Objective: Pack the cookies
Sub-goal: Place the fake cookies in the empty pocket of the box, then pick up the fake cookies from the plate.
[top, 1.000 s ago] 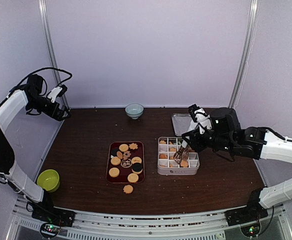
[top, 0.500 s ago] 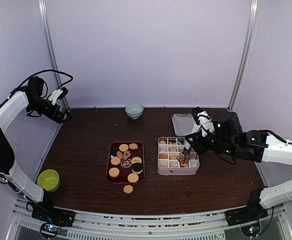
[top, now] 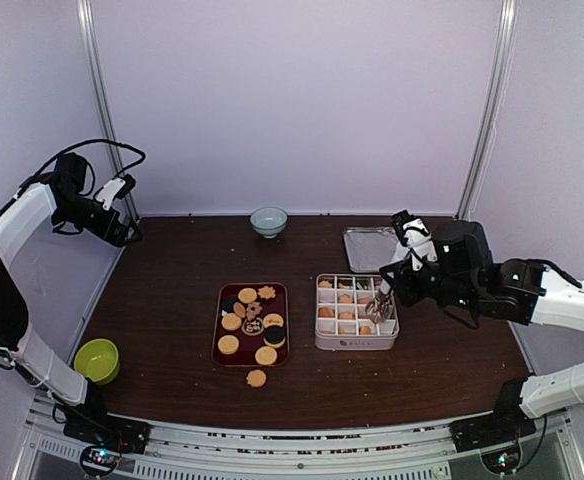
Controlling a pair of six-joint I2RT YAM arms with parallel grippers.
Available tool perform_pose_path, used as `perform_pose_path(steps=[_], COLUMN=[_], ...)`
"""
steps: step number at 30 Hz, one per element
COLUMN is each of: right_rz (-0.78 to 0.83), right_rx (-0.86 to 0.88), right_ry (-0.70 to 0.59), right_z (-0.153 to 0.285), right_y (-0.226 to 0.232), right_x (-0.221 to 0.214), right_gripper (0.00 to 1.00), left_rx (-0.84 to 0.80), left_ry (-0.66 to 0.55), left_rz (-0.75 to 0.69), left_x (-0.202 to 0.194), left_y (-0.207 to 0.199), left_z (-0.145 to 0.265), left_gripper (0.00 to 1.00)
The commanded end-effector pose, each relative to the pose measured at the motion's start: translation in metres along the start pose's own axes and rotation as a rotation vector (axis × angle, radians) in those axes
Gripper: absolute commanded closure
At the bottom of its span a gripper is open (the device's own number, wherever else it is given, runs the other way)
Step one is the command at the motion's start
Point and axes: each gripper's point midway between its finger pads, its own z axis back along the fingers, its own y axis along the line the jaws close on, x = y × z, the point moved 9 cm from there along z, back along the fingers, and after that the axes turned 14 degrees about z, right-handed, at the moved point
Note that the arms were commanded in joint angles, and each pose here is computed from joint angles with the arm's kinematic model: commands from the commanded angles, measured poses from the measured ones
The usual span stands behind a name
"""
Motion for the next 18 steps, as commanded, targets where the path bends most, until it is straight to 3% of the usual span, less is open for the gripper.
perform_pose_path(steps=[1,10,18], right_rz=[-0.033,-0.025,-0.001], right_rx=[0.027,0.116,0.094], right_ry=[-0.159,-0.314,-0.287], right_z=[0.002,-0.065,-0.154], right_y=[0.002,0.044,0.081], right_x=[0.045,0.126,0.146], right_gripper=[0.71,0.69,0.61], left_rx=[-0.002,0.061,0.030], left_ry=[-0.041,-0.033,-0.020], left_rz=[-0.023,-0.023,-0.028], left_x=[0.004,-0.004,-0.009], left_y=[-0.004,-0.002,-0.004], left_z=[0.008,0.011,0.008], left_gripper=[0.02,0.02,0.02])
